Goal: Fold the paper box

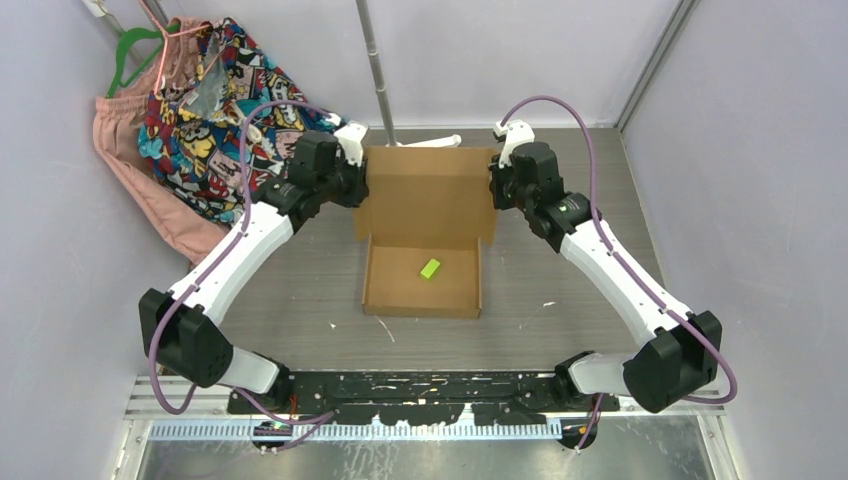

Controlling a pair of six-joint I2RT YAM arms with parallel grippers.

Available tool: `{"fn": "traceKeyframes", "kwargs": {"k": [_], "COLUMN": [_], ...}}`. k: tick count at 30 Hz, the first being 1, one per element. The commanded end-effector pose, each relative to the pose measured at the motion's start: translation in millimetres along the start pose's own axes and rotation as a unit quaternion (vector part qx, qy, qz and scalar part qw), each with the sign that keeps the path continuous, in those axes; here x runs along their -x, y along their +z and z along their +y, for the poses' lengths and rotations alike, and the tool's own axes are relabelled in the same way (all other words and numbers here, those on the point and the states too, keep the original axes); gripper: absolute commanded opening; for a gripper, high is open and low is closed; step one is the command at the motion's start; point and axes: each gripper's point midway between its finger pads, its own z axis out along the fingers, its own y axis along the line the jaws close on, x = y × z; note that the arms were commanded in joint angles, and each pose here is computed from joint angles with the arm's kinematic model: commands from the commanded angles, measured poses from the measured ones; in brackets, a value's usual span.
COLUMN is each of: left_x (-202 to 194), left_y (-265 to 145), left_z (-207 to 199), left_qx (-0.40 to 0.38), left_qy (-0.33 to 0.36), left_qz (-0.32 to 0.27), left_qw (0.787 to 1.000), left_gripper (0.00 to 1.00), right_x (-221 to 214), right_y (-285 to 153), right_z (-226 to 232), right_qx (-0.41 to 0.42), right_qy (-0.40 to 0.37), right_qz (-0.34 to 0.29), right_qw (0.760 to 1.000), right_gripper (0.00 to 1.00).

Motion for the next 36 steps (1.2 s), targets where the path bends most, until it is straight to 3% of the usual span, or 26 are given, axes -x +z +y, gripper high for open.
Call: {"fn": "traceKeyframes", "kwargs": {"k": [1, 15, 30, 34, 36], "left_x": [28.4, 38.7, 88.3, 102.5, 106.5], "left_y": [-12.7, -9.9, -3.7, 5.6, 10.0], "left_z": [-4.2, 11.6, 27.1, 32.4, 32.6], "left_qx": [0.021, 0.075, 0.108, 0.109, 0.109], "left_qy": [0.004, -0.005, 0.007, 0.001, 0.003], "left_qz": [-0.059, -0.112, -0.185, -0.191, -0.187], "left_qw": [0.998, 0.991, 0.977, 0.976, 0.976], "left_gripper": [0.18, 0.17, 0.18, 0.23, 0.32], "right_x": [9.1, 44.0, 84.7, 95.4, 97.4], "right_y": [-1.5, 14.3, 33.9, 37.3, 41.3], "right_z": [-7.3, -8.8, -12.7, -13.8, -13.2], "right_qx": [-0.033, -0.052, -0.073, -0.078, -0.078], "right_qy": [0.012, 0.010, 0.006, 0.011, 0.010], "right_qz": [-0.007, -0.046, -0.101, -0.120, -0.120], "right_qw": [0.999, 0.998, 0.992, 0.990, 0.990], "right_gripper": [0.07, 0.07, 0.06, 0.06, 0.06]}}
